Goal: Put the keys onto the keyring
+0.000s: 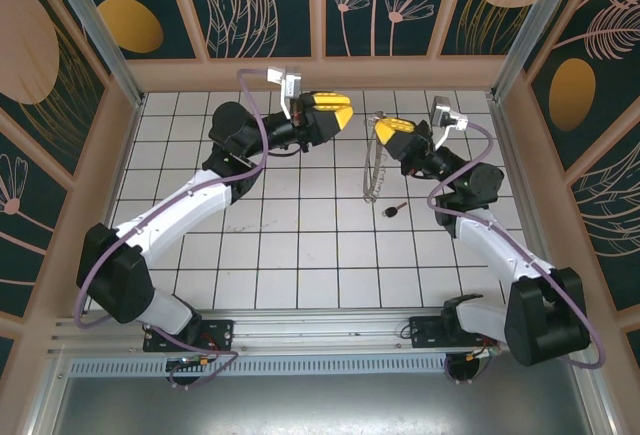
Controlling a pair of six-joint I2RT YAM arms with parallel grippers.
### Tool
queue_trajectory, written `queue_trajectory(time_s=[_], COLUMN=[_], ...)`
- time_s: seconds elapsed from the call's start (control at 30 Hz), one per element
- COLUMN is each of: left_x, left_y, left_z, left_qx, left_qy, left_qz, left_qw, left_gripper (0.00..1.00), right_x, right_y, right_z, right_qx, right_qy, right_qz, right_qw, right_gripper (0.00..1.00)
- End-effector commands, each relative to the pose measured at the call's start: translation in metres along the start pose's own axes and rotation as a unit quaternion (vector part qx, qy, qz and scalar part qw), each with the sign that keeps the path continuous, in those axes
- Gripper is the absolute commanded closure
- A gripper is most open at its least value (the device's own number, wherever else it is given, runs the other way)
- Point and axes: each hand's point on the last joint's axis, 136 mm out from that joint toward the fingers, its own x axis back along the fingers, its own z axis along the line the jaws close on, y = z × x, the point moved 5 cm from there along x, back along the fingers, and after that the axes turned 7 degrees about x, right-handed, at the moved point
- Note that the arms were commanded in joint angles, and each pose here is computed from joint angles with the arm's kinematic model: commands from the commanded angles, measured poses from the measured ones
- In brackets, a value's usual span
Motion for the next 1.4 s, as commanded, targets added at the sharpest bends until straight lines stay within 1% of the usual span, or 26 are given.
queue_trajectory(time_s=[0.0, 0.2, 0.4, 0.73, 1.2, 1.37], left_x=[-0.005, -0.009, -0.01, -0.012, -0.018, -0.02], left_y=[-0.006, -0.017, -0.021, -0.031, -0.044, -0.043], left_z=[-0.004, -0.002, 0.001, 0.008, 0.016, 0.017], left_qx=[0.015, 0.023, 0.026, 0.031, 0.043, 0.042], left_qy=[-0.037, -0.043, -0.04, -0.029, -0.03, -0.031], left_qz=[0.008, 0.021, 0.023, 0.041, 0.058, 0.056], left_qw=[0.999, 0.999, 0.999, 0.998, 0.997, 0.997], left_gripper=[0.64, 0.66, 0.65, 0.65, 0.72, 0.75], right_x=[-0.006, -0.01, -0.011, -0.012, -0.012, -0.011], right_y=[0.013, 0.011, 0.01, 0.009, 0.008, 0.007], right_z=[0.013, 0.012, 0.011, 0.009, 0.01, 0.011], right_qx=[0.024, 0.021, 0.019, 0.017, 0.016, 0.017], right_qy=[0.029, 0.031, 0.032, 0.027, 0.028, 0.027], right_qz=[-0.034, -0.033, -0.032, -0.032, -0.03, -0.028], right_qw=[0.999, 0.999, 0.999, 0.999, 0.999, 0.999], right_gripper=[1.0, 1.0, 1.0, 1.0, 1.0, 1.0])
